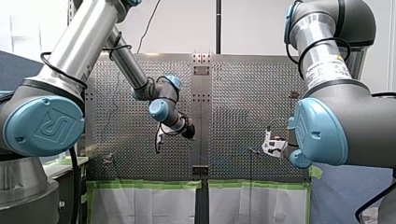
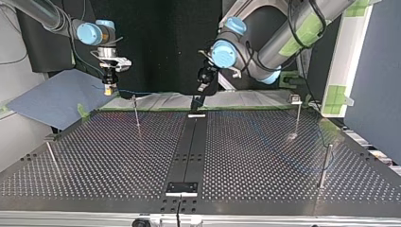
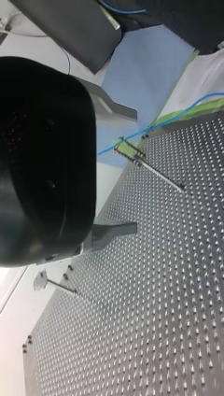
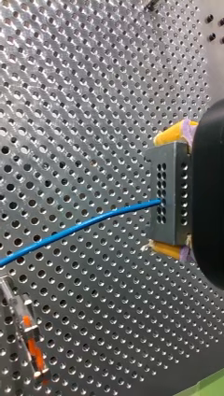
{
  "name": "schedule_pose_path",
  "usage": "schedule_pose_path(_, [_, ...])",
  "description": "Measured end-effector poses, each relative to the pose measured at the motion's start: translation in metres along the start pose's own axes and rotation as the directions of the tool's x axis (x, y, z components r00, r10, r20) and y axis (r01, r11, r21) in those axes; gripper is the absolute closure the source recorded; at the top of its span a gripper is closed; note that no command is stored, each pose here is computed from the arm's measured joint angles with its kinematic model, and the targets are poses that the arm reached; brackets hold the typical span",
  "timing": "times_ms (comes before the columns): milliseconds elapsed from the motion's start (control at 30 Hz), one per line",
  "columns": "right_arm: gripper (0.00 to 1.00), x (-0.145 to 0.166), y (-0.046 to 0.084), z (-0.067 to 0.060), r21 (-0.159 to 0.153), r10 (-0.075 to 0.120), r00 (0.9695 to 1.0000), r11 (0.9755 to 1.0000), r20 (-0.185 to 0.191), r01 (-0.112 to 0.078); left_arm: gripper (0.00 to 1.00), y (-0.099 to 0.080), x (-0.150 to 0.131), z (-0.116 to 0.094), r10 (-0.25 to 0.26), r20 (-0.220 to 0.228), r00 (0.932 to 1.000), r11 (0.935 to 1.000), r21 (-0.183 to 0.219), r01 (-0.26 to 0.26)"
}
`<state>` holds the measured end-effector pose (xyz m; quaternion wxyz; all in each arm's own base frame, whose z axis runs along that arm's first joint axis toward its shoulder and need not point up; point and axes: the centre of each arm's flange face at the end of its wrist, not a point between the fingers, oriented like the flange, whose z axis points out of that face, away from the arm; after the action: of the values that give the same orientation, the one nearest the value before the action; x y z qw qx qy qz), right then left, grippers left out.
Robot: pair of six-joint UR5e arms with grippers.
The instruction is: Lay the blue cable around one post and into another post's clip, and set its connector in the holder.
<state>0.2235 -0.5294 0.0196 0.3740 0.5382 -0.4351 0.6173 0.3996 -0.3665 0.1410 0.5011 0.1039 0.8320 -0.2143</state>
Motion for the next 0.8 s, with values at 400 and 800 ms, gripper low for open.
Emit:
schedule_pose_path(400, [1.0,0.0,-0.001,0.0,0.006,0.0,1.0,1.0,-0.002,0.0,0.0,0.003,0.021,0.037,0.048,0.04,0.9981,0.9987,0.014,-0.048])
schedule_pose_path(800, [1.0,0.0,-0.001,0.0,0.006,0.001,1.0,1.0,0.002,-0.001,0.0,0.005,0.038,0.077,0.094,0.103,0.9902,0.9953,0.01,-0.096])
